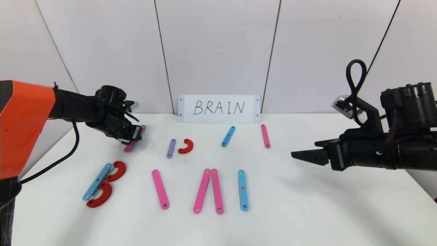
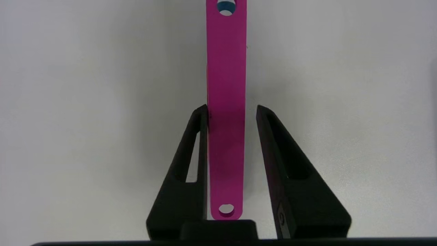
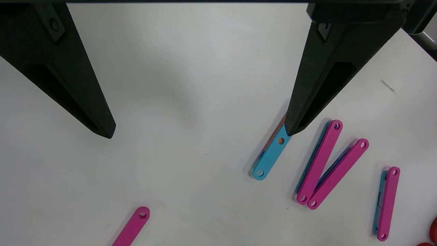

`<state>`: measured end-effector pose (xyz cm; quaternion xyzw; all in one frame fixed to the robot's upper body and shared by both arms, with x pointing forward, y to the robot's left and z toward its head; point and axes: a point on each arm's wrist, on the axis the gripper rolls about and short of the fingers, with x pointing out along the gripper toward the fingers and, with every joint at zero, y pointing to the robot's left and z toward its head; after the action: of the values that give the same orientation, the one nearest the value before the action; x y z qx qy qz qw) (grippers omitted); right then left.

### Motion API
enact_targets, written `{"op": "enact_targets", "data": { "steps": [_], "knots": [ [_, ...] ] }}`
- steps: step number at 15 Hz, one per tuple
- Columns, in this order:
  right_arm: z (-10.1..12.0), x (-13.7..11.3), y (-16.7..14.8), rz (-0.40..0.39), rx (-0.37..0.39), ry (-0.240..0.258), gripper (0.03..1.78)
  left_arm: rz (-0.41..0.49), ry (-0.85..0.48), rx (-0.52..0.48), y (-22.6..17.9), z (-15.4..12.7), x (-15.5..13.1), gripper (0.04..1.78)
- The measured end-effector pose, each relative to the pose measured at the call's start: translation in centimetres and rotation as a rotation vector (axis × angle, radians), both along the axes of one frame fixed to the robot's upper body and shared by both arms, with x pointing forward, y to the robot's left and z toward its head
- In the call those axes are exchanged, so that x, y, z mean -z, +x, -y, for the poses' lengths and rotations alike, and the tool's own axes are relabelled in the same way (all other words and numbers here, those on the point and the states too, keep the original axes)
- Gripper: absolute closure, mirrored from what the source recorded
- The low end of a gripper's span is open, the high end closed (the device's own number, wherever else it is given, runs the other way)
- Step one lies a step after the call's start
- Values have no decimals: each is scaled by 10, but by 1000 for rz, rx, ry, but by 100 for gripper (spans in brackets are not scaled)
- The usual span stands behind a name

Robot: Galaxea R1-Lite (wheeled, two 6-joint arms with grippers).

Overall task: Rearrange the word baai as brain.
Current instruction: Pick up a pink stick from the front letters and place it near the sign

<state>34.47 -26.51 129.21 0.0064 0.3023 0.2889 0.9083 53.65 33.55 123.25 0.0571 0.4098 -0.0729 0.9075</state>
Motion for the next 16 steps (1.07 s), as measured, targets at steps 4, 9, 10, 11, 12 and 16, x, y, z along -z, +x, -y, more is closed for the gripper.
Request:
{"op": "enact_targets", "data": {
  "steps": [4,9,10,11,12,16],
  "knots": [
    [0,0,0,-1,1,-1,8,2,1,-3,0,0,-1,54],
    [0,0,0,-2,1,0,8,5,-2,-6,-3,2,-5,8],
    [0,1,0,-2,1,-1,8,3,-3,-7,-6,3,-8,7],
    [0,1,0,-2,1,-1,8,-1,-10,-14,-10,6,-12,7],
    [0,1,0,-3,0,0,8,-3,-20,-25,-16,9,-18,7],
    [0,1,1,-6,-3,1,8,-12,-26,-115,-44,31,-36,7]
  ]
}}
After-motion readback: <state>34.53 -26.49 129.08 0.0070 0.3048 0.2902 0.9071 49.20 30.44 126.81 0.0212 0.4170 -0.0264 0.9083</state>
